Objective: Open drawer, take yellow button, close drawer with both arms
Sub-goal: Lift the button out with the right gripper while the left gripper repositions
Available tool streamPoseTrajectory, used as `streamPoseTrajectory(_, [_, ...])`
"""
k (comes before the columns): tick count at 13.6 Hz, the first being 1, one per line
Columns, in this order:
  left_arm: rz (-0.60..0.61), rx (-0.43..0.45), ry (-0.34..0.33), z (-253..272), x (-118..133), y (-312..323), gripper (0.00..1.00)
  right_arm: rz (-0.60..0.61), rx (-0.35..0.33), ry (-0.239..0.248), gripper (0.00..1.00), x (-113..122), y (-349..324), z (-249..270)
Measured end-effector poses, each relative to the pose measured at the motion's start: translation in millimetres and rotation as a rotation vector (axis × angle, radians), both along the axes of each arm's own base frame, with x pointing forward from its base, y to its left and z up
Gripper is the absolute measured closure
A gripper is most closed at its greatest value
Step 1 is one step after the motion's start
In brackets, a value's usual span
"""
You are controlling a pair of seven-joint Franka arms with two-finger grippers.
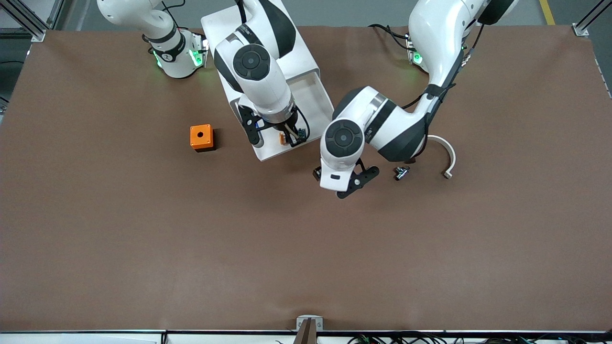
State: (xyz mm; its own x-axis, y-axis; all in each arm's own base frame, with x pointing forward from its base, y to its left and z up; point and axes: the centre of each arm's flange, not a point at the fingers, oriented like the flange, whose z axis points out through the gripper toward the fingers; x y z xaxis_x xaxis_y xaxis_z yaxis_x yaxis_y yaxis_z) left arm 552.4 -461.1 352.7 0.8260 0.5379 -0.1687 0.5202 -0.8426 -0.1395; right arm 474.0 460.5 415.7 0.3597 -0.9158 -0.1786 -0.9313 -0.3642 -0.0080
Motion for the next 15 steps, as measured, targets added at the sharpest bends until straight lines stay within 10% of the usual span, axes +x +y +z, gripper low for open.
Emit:
streamPoseTrajectory(6, [-0.019, -0.025, -0.014, 1, 0, -5, 0.01, 0.113, 0.0, 0.007, 0.61, 33, -52, 50])
streamPoseTrajectory(15, [-0.254, -0.144, 0.023, -26, -67, -66, 0.01, 0.454, 0.04, -0.015, 0.61, 99, -224, 100])
